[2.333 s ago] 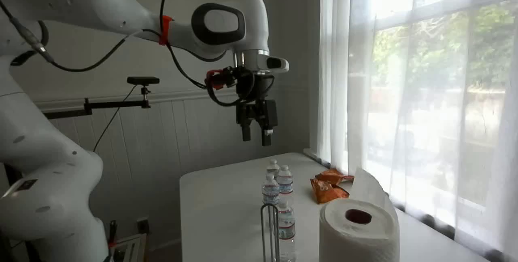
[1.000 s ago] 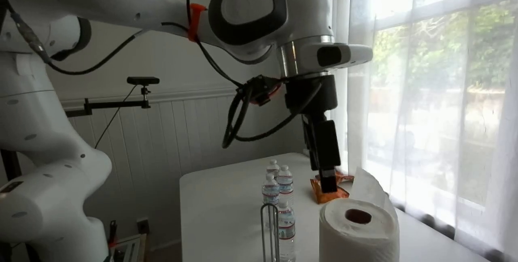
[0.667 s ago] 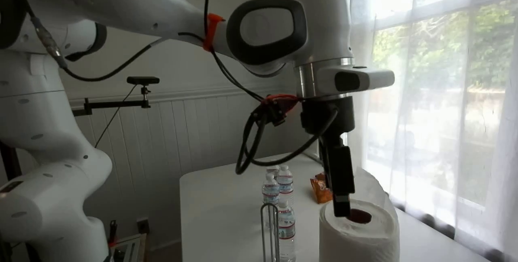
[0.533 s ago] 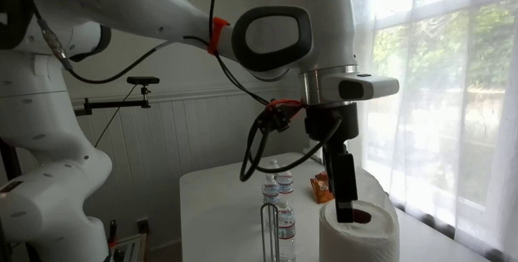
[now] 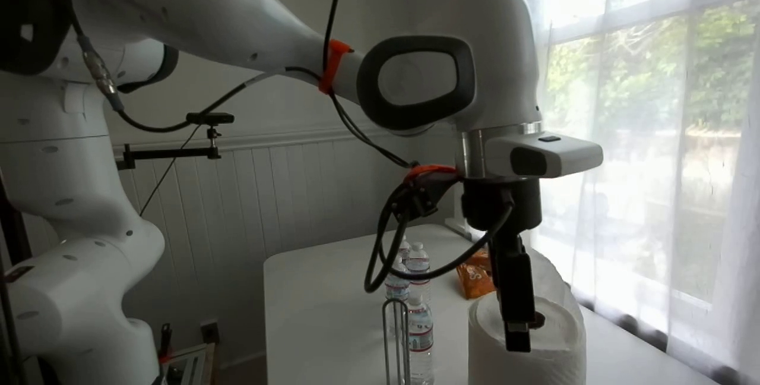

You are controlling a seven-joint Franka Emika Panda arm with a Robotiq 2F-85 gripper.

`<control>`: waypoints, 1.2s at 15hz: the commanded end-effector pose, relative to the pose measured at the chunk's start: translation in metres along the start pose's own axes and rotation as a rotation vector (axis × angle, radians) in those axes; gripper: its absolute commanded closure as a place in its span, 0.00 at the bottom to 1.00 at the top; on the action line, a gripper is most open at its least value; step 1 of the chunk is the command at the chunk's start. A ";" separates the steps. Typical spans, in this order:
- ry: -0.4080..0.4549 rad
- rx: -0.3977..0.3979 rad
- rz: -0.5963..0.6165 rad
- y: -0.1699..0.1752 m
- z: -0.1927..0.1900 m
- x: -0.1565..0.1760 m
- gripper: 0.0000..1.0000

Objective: Pick up the kitchen paper roll and put it on the kitchen paper holder

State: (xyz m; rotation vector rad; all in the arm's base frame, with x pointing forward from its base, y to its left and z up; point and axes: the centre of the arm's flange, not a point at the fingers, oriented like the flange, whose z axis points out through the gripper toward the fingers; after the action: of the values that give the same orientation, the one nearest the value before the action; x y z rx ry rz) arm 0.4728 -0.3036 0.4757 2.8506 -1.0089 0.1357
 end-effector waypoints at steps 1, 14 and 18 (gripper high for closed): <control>0.009 0.021 0.048 0.005 0.003 0.008 0.00; 0.015 0.039 0.106 0.004 0.023 0.012 0.00; 0.008 0.037 0.113 0.002 0.029 0.012 0.00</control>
State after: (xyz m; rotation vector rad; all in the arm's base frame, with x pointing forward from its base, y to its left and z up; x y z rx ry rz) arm 0.4811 -0.3139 0.4522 2.8314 -1.1280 0.1562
